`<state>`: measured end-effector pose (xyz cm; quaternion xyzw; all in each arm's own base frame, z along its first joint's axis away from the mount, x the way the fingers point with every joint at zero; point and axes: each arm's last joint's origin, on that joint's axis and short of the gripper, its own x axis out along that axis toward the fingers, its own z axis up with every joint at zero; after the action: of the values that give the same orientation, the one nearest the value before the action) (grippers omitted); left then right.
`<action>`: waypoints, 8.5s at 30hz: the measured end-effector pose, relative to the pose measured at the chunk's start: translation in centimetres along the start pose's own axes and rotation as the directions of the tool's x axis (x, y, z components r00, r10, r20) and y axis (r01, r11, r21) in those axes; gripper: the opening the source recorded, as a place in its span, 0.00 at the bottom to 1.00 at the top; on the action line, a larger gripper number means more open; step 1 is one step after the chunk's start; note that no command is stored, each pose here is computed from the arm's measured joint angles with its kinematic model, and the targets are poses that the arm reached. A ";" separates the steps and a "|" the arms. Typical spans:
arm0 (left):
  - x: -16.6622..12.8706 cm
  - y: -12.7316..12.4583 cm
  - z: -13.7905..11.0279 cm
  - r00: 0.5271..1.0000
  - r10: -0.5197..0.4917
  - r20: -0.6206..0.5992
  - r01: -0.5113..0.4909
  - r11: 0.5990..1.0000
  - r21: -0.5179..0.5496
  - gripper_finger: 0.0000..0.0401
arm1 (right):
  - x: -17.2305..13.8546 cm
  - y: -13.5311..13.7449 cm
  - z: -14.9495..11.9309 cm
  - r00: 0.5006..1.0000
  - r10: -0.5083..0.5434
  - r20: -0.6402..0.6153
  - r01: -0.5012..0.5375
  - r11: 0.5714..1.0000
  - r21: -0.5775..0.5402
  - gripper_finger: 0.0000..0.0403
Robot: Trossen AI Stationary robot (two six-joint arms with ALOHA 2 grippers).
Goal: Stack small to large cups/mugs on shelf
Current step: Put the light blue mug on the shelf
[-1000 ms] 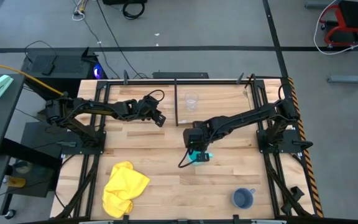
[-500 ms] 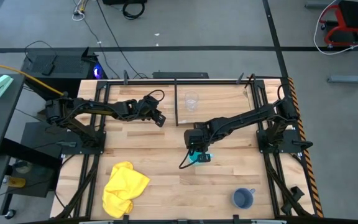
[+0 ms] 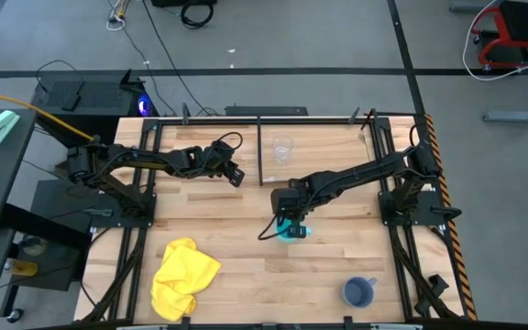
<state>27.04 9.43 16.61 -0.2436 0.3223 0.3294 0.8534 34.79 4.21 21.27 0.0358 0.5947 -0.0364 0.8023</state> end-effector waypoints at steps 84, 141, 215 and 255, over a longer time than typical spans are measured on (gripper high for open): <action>-0.1 -0.5 -0.1 1.000 -0.014 0.015 0.014 1.000 0.004 0.09 | -6.7 -2.1 -14.5 0.987 0.000 0.158 -0.036 0.973 0.226 0.25; -0.5 -2.0 -1.0 0.998 -0.057 -0.001 0.057 0.997 0.052 0.07 | -2.4 -2.6 -10.5 0.992 0.066 0.110 -0.075 0.995 0.072 0.02; -0.6 -2.1 -1.0 0.999 -0.050 0.004 0.049 0.996 0.080 0.05 | -7.9 -24.9 -9.5 0.987 -0.142 0.071 0.106 0.923 0.370 0.01; -0.6 -2.1 -1.0 0.999 -0.050 0.004 0.049 0.996 0.080 0.03 | -7.7 -24.4 -8.9 0.985 -0.142 0.097 0.098 0.928 0.358 0.09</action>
<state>27.84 7.13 16.73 -0.2164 0.3264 0.2958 0.8713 21.66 -19.09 25.68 0.1401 0.5296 -0.1935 0.8139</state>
